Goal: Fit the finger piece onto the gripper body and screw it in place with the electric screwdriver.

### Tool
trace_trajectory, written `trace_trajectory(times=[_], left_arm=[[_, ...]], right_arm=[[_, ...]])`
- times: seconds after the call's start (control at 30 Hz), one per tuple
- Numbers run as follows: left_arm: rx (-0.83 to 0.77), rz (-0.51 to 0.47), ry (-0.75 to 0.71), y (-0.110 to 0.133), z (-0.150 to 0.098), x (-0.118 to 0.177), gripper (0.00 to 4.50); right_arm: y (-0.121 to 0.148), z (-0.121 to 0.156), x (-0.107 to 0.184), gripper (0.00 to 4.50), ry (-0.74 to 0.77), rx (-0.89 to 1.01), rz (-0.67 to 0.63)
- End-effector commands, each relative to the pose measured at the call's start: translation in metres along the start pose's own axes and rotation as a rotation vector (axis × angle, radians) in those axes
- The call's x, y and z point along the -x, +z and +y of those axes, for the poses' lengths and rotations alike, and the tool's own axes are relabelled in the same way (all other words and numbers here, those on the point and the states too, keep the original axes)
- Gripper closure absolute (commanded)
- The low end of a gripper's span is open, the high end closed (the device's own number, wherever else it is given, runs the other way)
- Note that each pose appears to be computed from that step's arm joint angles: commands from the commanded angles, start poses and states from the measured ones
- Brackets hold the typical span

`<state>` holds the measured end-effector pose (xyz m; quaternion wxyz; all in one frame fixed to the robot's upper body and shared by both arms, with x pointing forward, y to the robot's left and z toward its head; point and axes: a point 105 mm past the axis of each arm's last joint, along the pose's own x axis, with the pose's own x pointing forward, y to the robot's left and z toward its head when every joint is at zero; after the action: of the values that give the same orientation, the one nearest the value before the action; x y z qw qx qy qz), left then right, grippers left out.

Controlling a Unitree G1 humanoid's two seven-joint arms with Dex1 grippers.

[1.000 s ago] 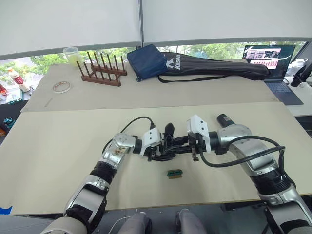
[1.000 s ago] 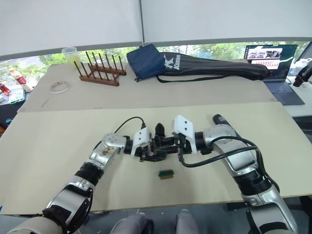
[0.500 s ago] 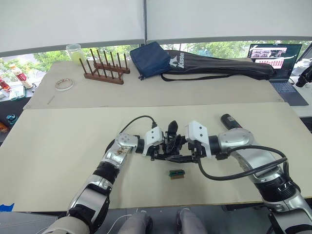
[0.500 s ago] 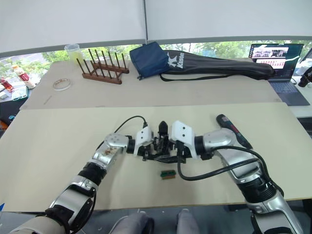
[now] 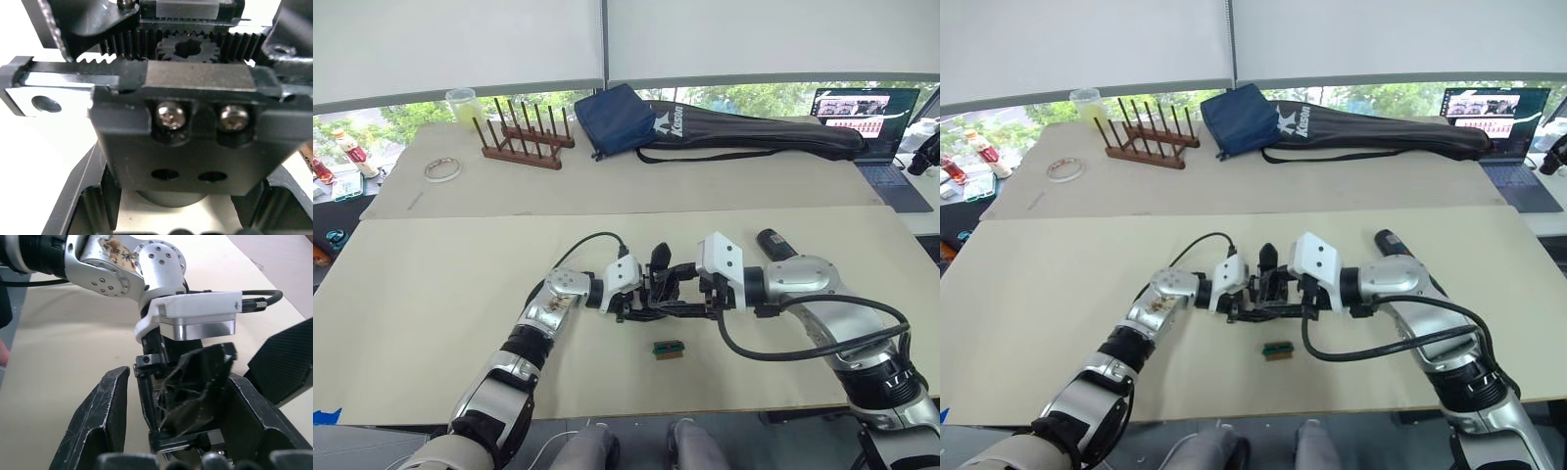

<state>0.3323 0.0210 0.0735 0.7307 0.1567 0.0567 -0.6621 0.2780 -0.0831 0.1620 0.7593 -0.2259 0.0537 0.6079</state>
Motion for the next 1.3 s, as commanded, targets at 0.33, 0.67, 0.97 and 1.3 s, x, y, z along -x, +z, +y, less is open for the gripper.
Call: trace_trajectory(times=[0.33,0.67,0.97,1.3], left_arm=[[-0.031,-0.045,-0.001,0.013,0.003,-0.01,2.13],[-0.011,-0.029,0.012,0.006,0.003,-0.016,2.13],[0.039,0.011,0.026,-0.01,0.003,-0.003,0.04],[0.002,0.034,-0.014,0.007,-0.006,0.067,0.04]], right_arm=[[0.003,-0.01,0.053,1.7,-0.104,0.013,0.081],[0.026,0.01,0.098,1.45,-0.155,-0.077,0.109],[0.047,0.027,0.111,0.0,-0.209,-0.196,0.096],[0.017,0.001,0.163,0.0,-0.447,-0.363,0.371]])
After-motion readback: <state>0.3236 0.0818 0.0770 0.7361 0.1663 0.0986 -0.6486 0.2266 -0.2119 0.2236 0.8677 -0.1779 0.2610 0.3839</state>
